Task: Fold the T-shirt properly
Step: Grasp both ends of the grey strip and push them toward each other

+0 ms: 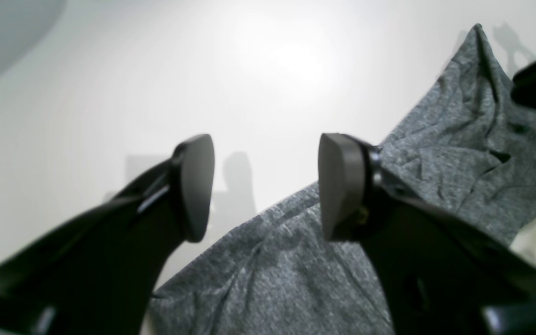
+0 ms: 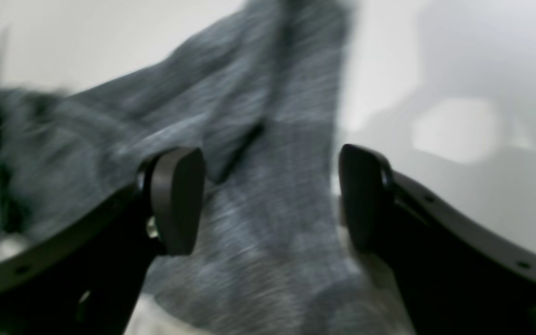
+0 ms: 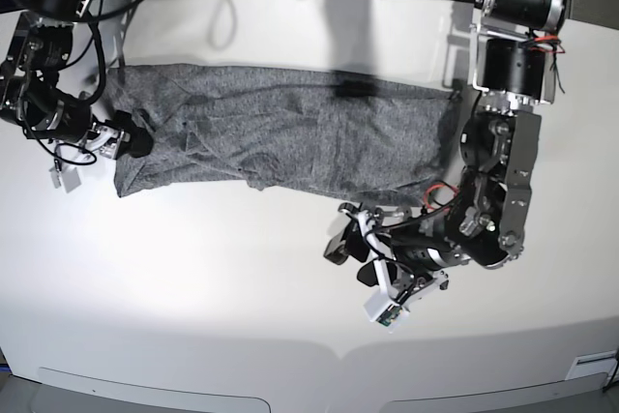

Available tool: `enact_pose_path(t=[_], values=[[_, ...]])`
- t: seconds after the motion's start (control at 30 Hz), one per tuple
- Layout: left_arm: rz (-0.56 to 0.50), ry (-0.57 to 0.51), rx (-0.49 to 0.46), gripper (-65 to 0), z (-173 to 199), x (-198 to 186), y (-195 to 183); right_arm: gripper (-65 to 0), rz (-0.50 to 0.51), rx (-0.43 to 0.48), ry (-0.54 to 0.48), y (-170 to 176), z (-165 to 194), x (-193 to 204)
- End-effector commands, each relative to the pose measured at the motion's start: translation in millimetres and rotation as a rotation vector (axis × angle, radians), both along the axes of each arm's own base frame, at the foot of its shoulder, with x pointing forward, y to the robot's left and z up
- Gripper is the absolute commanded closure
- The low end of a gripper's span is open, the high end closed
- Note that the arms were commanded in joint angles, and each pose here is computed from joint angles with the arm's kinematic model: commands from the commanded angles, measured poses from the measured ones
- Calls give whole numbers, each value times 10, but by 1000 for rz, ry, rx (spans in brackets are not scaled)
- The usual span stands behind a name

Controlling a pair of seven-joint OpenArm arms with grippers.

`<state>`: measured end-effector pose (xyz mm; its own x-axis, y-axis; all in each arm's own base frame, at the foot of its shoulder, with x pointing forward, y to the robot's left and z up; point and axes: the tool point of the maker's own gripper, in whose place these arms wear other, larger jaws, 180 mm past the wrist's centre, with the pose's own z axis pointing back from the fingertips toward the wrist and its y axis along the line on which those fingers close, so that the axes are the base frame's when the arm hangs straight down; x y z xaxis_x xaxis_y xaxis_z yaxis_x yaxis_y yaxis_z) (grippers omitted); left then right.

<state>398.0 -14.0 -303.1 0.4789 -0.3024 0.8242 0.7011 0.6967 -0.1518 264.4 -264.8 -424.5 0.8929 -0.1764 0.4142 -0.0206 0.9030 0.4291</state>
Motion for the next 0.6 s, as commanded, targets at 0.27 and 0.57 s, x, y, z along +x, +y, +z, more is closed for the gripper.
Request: enact_pose_path(t=[0.27, 0.57], values=[[-3, -41, -10, -343, 177, 81, -15, -404, 42, 17, 94, -34, -47, -264], [-10, 62, 40, -343, -171, -158, 50, -324, 55, 116, 39, 201, 33, -155]])
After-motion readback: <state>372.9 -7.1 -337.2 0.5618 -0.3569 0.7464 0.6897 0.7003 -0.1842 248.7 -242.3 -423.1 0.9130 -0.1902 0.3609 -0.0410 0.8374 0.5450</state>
